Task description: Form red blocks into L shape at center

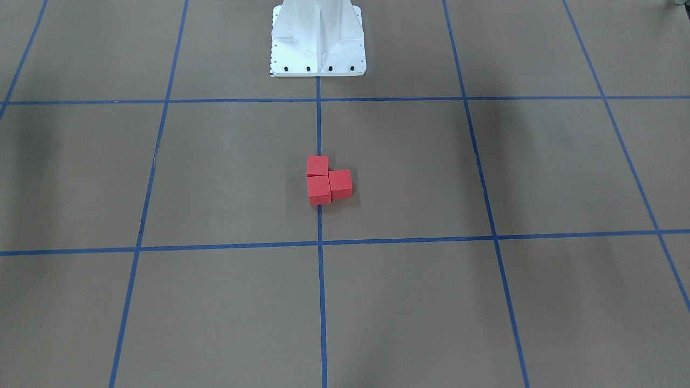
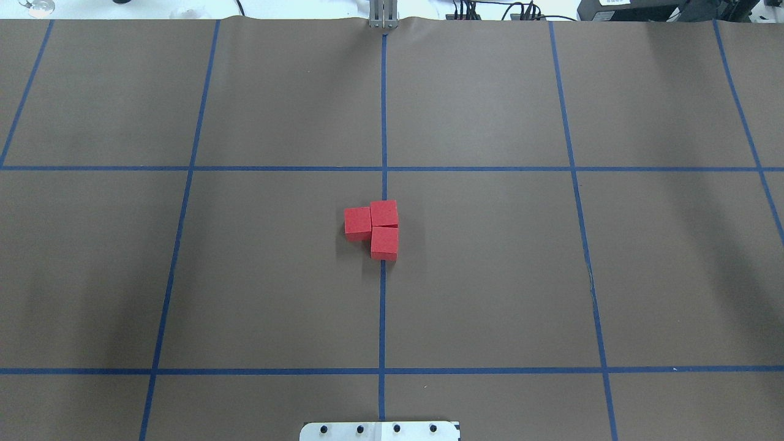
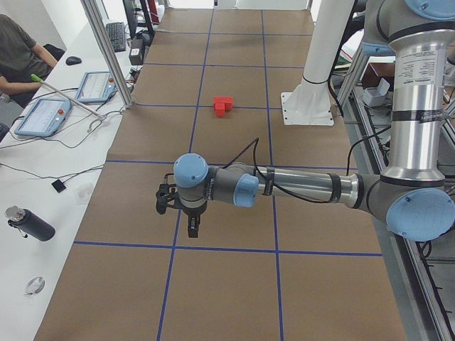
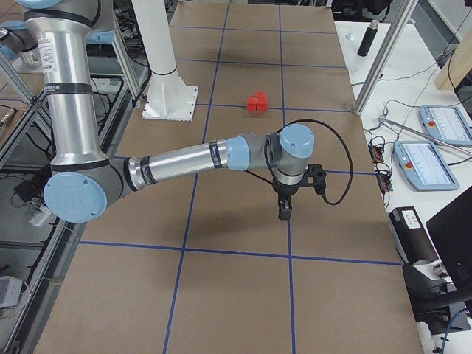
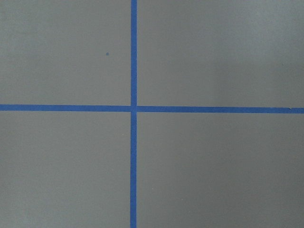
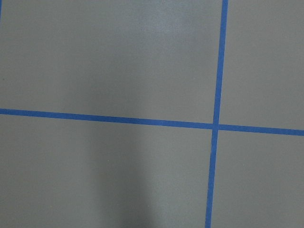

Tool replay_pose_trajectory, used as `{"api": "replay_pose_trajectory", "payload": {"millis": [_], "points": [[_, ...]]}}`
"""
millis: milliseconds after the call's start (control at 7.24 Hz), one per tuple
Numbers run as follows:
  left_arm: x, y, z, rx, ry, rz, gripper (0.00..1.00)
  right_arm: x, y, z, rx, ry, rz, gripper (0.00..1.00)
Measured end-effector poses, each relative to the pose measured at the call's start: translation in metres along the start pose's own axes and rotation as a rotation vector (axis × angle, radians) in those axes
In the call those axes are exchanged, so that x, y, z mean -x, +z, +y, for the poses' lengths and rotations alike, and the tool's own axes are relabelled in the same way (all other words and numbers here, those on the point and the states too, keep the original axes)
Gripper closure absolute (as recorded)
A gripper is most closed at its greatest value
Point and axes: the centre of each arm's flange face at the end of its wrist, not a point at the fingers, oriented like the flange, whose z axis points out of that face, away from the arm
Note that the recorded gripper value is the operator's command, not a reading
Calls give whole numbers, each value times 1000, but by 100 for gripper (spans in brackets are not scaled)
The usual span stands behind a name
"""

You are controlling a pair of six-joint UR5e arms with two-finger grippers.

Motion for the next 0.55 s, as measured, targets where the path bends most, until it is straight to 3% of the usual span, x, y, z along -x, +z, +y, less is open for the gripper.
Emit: {"api": "replay_pose_trajectory", "payload": {"millis": [553], "points": [[0,-3,-1,20,-35,-2,0,-29,27,34,23,16,0,0]]}}
